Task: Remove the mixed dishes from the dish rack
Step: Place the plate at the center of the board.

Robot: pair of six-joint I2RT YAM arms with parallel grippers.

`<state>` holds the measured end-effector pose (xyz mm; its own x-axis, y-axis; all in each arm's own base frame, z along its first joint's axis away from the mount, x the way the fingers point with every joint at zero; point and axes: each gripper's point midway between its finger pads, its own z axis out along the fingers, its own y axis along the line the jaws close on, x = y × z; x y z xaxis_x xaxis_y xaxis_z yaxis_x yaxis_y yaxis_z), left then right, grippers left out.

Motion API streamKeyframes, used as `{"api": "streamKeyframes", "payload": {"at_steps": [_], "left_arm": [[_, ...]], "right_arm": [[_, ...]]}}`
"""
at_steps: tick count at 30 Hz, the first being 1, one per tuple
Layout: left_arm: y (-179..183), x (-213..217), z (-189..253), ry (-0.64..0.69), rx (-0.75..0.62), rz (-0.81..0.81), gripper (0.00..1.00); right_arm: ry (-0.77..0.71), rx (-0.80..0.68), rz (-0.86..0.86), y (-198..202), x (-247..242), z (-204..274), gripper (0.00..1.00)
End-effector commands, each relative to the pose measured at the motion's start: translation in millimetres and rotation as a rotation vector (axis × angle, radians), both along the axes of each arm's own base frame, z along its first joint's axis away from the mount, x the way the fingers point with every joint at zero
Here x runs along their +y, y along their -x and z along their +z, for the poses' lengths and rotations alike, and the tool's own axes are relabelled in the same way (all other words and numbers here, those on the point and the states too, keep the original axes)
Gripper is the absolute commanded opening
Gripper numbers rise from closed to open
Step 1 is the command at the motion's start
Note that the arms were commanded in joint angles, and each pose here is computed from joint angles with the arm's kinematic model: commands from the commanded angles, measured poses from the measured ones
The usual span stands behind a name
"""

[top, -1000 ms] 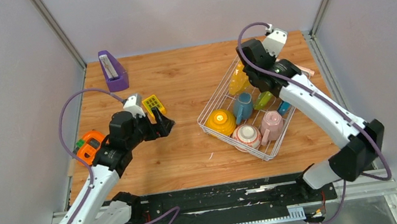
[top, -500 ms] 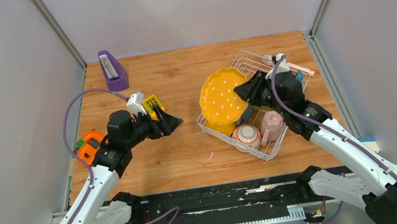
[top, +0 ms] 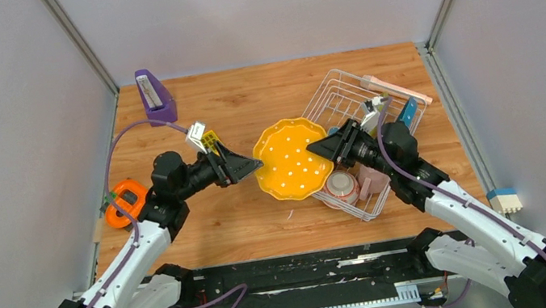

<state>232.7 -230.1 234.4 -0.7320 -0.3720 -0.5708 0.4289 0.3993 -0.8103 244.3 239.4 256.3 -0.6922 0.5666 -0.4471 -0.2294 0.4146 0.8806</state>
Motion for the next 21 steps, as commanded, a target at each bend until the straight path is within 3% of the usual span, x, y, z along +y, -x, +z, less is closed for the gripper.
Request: {"api": "streamKeyframes", "payload": {"at_steps": [1, 5, 11, 12, 13, 15, 16, 18, 19, 21], "left_arm": [[9.4, -14.0, 17.7, 0.061, -0.063, -0.092, 0.89], [13.6, -23.0, 17.0, 0.064, -0.061, -0.125, 0.75], [14.9, -24.0, 15.0, 0.069, -0.046, -0.122, 0.27], [14.4, -23.1, 14.8, 0.070, -0.046, -0.113, 0.11], [14.1, -22.9, 14.8, 0.072, -0.041, -0.108, 0.02], [13.0, -22.0, 13.9, 0.075, -0.033, -0.095, 0.00], [12.7, -21.6, 14.2, 0.078, -0.034, -0.090, 0.00], [12.1, -20.8, 13.9, 0.087, -0.025, -0.078, 0.00], [12.6, -20.4, 13.0, 0.095, -0.014, -0.073, 0.00], [12.9, -19.0, 15.5, 0.116, -0.010, -0.058, 0.00]], "right_arm": [[-0.275, -0.219, 0.102, 17.8, 10.0, 97.2, 0.00], [-0.283, -0.204, 0.151, 21.0, 17.3, 94.8, 0.00], [-0.265, -0.173, 0.151, 19.4, 19.2, 83.2, 0.00], [-0.255, -0.167, 0.146, 18.4, 18.6, 80.8, 0.00], [-0.245, -0.158, 0.141, 17.8, 18.4, 77.9, 0.00], [-0.223, -0.148, 0.134, 16.7, 17.6, 72.4, 0.00], [-0.206, -0.144, 0.131, 16.3, 17.3, 68.5, 0.06], [-0.164, -0.127, 0.115, 13.8, 15.7, 59.8, 0.36], [-0.146, -0.118, 0.103, 12.2, 14.5, 56.0, 0.61], [-0.119, -0.112, 0.086, 10.2, 12.0, 50.7, 0.84]]}}
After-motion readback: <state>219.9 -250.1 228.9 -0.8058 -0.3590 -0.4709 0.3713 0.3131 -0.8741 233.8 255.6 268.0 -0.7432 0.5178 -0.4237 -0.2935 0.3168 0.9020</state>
